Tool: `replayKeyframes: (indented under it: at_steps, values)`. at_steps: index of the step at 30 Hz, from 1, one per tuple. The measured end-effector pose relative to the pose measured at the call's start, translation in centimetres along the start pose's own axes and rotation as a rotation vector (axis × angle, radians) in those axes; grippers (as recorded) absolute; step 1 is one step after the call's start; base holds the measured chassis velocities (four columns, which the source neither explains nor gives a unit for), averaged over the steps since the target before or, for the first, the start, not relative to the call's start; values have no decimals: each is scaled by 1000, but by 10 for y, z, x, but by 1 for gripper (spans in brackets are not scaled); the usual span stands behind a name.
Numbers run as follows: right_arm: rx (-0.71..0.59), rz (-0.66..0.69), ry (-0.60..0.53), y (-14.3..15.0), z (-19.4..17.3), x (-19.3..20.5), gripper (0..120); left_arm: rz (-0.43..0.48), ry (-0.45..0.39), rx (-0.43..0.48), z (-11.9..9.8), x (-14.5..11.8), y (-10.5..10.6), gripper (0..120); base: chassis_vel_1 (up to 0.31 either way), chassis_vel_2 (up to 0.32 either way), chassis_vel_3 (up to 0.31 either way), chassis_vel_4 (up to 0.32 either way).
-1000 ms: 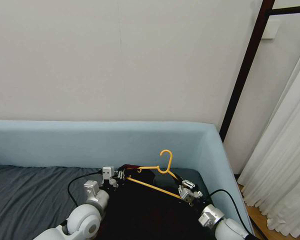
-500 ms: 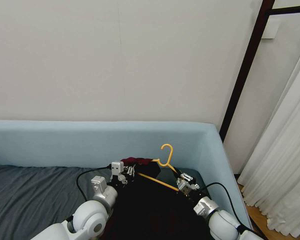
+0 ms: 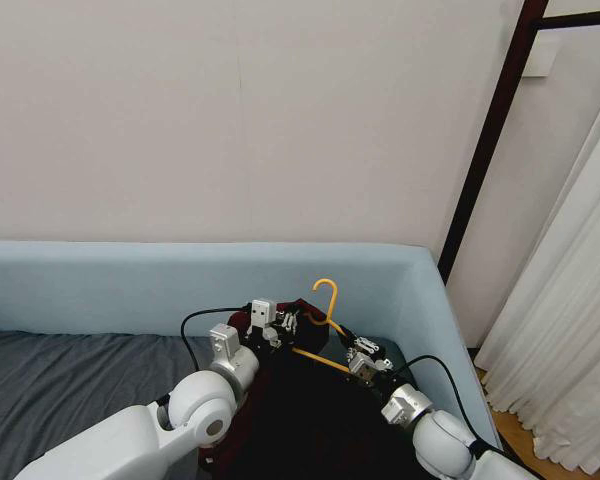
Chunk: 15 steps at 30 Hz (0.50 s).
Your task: Pick up the clothes from the sofa and hang them on the clothes hanger.
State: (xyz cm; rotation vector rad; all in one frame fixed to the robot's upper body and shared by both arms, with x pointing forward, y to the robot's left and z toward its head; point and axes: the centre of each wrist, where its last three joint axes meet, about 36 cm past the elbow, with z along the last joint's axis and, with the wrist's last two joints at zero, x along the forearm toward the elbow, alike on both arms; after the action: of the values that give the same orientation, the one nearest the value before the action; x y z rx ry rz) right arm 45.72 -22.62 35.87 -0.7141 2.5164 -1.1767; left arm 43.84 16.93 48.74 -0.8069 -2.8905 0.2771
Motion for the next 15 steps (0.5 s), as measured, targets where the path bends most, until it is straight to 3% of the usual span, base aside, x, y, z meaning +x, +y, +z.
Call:
replayKeyframes:
  at_steps: [10,15]
  values:
    - [26,-55,-79,-5,-14,4,5,33,-14,-24,-8,-16,-10,0,0,0,0,0]
    - [18,-40,-66,-11,-10,5,5,57,4,-17,-2,-4,-17,0,0,0,0,0]
